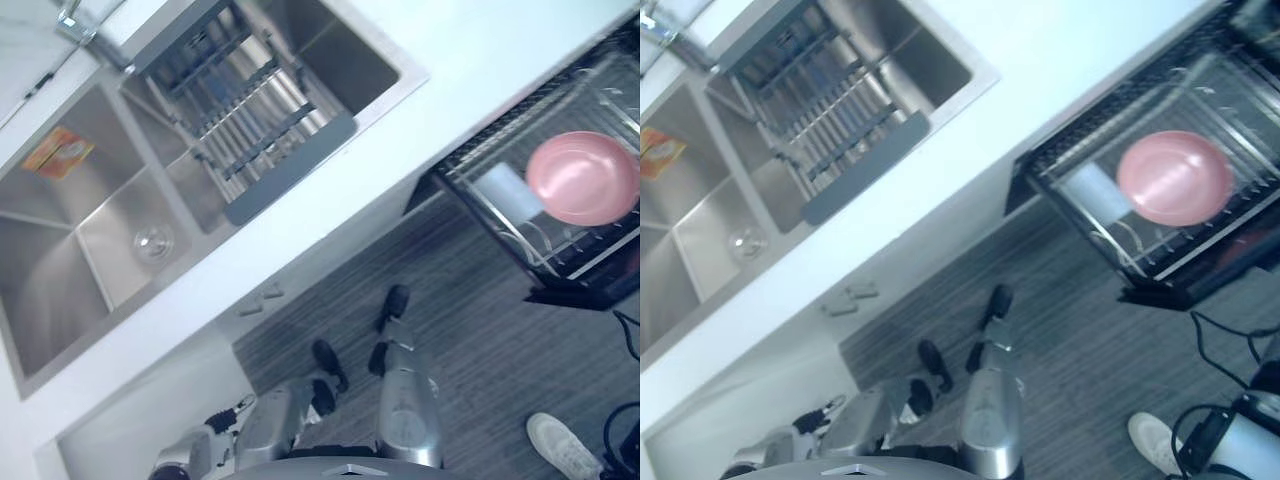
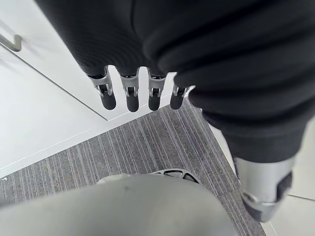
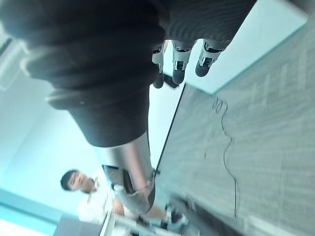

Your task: Walk over to the sink, pick up the cup, carry it to the dishwasher, place the cup inside the dishwasher, then close the dishwasher door

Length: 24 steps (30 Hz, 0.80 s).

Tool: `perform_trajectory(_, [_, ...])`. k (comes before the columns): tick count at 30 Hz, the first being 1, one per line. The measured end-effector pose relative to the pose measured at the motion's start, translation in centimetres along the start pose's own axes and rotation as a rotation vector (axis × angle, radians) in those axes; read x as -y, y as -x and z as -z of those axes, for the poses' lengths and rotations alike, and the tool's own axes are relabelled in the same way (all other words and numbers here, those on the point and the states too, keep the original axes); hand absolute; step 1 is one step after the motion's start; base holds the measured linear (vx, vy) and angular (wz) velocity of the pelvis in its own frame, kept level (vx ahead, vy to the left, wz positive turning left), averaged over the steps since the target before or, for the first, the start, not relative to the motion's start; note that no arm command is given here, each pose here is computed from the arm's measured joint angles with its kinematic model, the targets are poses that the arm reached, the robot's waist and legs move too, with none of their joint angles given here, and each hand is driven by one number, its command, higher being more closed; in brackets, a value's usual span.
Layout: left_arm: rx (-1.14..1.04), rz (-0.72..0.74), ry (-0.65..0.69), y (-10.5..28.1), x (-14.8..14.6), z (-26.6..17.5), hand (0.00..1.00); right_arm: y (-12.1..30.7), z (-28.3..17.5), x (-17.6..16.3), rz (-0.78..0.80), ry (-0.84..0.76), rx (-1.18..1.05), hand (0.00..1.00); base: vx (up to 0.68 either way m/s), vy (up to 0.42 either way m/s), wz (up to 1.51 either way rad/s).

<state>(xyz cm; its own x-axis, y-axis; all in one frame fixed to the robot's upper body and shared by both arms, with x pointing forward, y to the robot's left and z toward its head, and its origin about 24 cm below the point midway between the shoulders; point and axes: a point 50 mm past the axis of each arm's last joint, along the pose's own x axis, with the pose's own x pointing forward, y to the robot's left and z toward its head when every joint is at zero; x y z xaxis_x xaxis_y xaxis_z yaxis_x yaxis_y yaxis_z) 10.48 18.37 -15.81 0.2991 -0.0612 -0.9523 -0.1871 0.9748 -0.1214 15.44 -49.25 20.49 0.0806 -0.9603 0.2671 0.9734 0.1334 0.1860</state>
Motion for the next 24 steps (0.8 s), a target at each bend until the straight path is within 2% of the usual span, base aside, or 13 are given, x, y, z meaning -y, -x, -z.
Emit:
perform_trajectory(6, [-0.058, -0.098, 0.073, 0.5, -2.9, 1.0, 0.00, -0.3, 3.8, 5.6, 0.025, -0.105, -0.192, 0.00, 0.15, 0.013, -0.49])
perform_trajectory(10, [-0.081, -0.104, 0.090, 0.5, -3.2, 1.4, 0.00, 1.0, 6.8, 7.6, -0.019, -0.179, -0.295, 0.00, 0.05, 0.109, -0.31])
perform_trajectory(17, [-0.161, -0.123, 0.113, 0.6, -3.8, 2.8, 0.00, 6.3, 13.0, 7.0, -0.145, -0.511, -0.486, 0.00, -0.04, 0.112, -0.11])
perform_trajectory(20, [-0.171, -0.122, 0.116, 0.6, -3.8, 3.1, 0.00, 8.3, 14.6, 5.2, -0.192, -0.578, -0.540, 0.00, -0.06, 0.079, 0.13])
perform_trajectory(24, [-0.172, -0.115, 0.118, 0.6, -3.7, 3.2, 0.00, 9.6, 15.4, 3.4, -0.229, -0.589, -0.579, 0.00, -0.04, 0.069, 0.37])
